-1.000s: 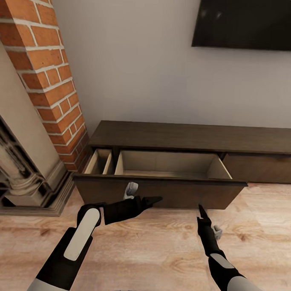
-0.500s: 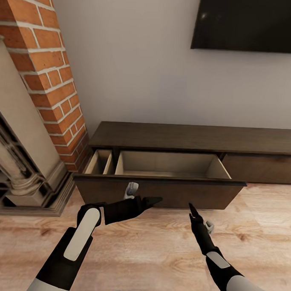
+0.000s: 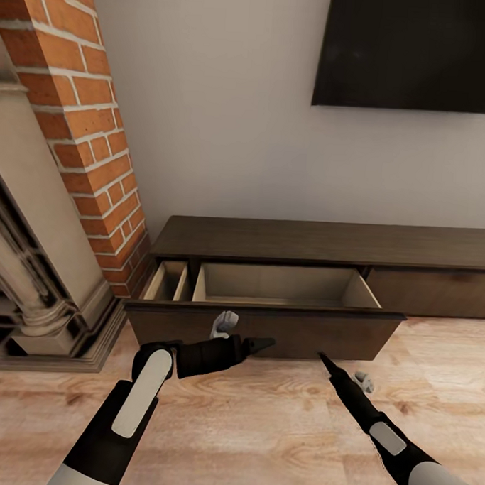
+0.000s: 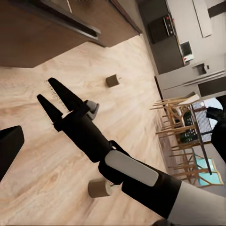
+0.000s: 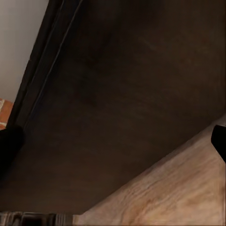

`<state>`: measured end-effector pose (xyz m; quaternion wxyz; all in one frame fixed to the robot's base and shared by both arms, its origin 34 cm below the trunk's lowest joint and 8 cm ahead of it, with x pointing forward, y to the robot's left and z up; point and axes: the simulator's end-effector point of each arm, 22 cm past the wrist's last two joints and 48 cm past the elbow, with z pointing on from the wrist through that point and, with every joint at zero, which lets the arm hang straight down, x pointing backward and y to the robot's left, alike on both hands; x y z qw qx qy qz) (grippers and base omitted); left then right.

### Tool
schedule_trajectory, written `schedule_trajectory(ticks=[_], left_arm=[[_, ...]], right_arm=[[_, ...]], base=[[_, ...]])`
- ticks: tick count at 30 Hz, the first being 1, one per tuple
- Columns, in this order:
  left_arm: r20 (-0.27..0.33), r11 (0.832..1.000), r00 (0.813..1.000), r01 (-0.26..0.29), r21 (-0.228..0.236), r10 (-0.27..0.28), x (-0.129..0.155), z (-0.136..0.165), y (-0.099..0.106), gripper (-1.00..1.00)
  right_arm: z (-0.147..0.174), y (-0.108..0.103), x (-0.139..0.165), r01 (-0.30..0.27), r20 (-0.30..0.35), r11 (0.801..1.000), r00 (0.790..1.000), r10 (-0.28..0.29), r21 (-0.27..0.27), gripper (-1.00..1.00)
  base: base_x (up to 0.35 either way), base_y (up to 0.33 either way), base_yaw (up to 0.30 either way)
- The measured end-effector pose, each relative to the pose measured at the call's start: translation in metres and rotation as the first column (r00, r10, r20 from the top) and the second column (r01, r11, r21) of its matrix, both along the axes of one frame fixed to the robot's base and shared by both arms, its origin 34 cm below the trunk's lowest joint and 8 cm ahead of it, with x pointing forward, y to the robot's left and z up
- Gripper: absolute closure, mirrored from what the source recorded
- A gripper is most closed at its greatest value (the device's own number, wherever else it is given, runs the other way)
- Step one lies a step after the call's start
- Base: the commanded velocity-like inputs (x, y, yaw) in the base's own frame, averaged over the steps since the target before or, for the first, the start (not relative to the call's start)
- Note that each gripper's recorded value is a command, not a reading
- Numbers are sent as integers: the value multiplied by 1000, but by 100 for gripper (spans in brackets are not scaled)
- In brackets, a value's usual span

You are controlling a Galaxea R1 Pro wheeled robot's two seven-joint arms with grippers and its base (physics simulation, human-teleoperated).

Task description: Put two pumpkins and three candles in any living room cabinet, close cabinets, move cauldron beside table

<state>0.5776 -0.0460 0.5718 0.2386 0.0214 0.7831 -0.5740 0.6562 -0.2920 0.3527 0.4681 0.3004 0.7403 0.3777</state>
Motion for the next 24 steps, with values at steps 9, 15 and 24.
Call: schedule_trajectory(ticks=[9, 15, 24], left_arm=[[2, 993, 1000, 8, 120, -9, -5, -21, 6, -100], [7, 988, 1000, 24, 152, -25, -11, -22, 4, -100], [20, 964, 987, 148, 219, -157, -51, -28, -33, -100]], right_arm=[[18, -14, 2, 6, 23, 1000, 1000, -5, -28, -100], [15, -23, 0, 5, -23, 995, 1000, -7, -100, -100], [24, -10, -3, -99, -32, 974, 995, 94, -204, -100]], base=[[0, 0, 0], [0, 0, 0], [0, 0, 0]])
